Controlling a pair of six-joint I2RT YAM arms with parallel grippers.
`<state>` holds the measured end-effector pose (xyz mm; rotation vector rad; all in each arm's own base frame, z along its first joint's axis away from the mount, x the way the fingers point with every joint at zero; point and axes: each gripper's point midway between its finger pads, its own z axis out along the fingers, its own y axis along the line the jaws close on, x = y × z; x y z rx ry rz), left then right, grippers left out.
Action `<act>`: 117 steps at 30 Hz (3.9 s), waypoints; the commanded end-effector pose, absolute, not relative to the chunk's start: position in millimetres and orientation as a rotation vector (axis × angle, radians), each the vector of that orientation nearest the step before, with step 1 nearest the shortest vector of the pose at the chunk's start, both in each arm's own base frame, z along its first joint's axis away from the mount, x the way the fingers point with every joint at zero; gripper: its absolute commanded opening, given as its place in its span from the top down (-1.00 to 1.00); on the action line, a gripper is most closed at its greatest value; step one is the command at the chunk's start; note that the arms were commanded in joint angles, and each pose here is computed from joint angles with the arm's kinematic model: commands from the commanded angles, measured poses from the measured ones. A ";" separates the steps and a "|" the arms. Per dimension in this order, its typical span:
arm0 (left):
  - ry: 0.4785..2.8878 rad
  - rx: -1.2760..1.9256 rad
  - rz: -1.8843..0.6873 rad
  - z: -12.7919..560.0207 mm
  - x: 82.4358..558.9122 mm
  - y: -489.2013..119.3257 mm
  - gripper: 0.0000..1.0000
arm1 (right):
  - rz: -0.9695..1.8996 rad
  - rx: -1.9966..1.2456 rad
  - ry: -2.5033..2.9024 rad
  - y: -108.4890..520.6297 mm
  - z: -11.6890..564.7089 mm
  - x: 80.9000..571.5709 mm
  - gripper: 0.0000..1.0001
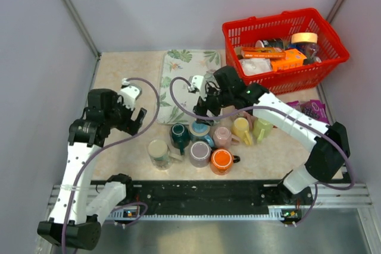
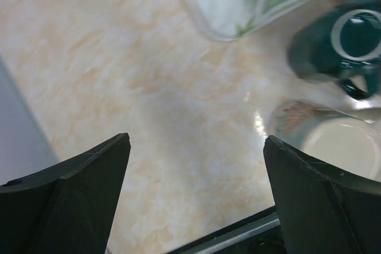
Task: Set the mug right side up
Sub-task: Turn over the cup at the center of the board.
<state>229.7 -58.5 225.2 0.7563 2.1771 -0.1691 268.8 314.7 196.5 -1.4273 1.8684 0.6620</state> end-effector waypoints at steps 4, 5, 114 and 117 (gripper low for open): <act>2.259 0.071 0.201 256.1 226.8 33.3 -0.98 | 0.811 -1.520 1.551 372.3 246.9 218.1 -0.69; 2.254 0.021 0.177 261.1 223.5 34.0 -0.98 | 0.807 -1.528 1.547 376.4 247.1 213.9 -0.70; 1.941 -0.445 -1.794 336.0 375.5 -90.2 -0.69 | 1.407 -0.862 1.501 484.9 310.9 365.7 1.00; 1.987 -0.466 -1.779 326.4 378.9 -92.7 -0.68 | 1.378 -0.844 1.503 483.4 309.8 371.2 1.00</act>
